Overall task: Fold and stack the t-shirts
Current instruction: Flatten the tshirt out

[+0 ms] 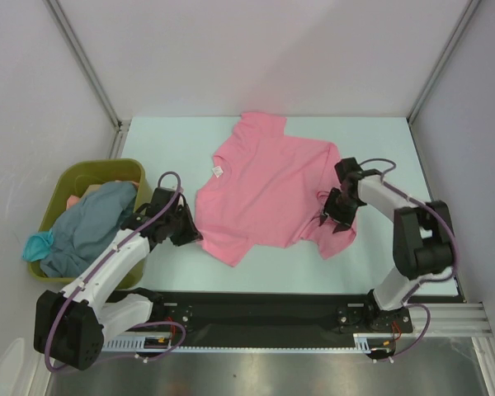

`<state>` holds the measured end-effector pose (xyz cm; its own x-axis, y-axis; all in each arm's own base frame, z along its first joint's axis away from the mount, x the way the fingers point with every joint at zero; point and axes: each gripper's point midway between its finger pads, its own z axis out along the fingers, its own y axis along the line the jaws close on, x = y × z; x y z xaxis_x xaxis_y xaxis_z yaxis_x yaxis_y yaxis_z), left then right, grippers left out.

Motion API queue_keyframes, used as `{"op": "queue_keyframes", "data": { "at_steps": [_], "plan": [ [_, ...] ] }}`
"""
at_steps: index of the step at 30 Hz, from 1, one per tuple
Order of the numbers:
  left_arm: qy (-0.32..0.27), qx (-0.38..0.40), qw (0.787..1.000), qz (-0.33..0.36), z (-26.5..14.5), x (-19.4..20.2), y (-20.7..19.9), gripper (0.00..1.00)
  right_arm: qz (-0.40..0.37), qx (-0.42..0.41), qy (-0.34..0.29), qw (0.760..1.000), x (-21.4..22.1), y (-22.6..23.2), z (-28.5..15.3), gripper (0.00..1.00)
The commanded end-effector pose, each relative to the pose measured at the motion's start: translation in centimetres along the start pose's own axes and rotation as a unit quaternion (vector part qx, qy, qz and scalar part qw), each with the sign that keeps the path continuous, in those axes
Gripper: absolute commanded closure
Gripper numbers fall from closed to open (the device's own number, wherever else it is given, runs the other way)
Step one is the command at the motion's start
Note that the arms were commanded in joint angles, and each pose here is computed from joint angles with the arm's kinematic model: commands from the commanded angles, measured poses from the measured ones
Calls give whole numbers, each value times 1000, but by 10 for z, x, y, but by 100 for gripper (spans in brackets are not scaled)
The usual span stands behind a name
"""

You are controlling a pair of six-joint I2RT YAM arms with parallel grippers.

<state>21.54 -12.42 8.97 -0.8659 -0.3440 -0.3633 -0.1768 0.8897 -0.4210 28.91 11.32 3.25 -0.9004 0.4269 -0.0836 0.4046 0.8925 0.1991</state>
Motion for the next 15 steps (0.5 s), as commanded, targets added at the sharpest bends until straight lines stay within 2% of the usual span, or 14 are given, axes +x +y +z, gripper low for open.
{"op": "queue_keyframes", "data": {
  "at_steps": [1,3,7,11,12,15],
  "plan": [
    [-19,26,999,8,-8,-12,-12,100,25,0,-19,1000,14,-25,-35,46],
    [-16,27,999,8,-7,-12,-13,99,42,-11,-27,999,24,-31,-50,42],
    [-9,36,999,10,-5,-13,-19,100,102,-28,3,994,58,-37,-44,43],
    [-7,42,999,13,-5,-18,-24,100,206,-62,28,976,74,-24,-28,55],
    [-5,44,999,14,-5,-18,-25,100,242,-72,25,967,73,-20,-29,55],
    [-7,45,999,17,-7,-19,-27,100,286,-76,1,955,67,-22,-27,52]
  ]
}}
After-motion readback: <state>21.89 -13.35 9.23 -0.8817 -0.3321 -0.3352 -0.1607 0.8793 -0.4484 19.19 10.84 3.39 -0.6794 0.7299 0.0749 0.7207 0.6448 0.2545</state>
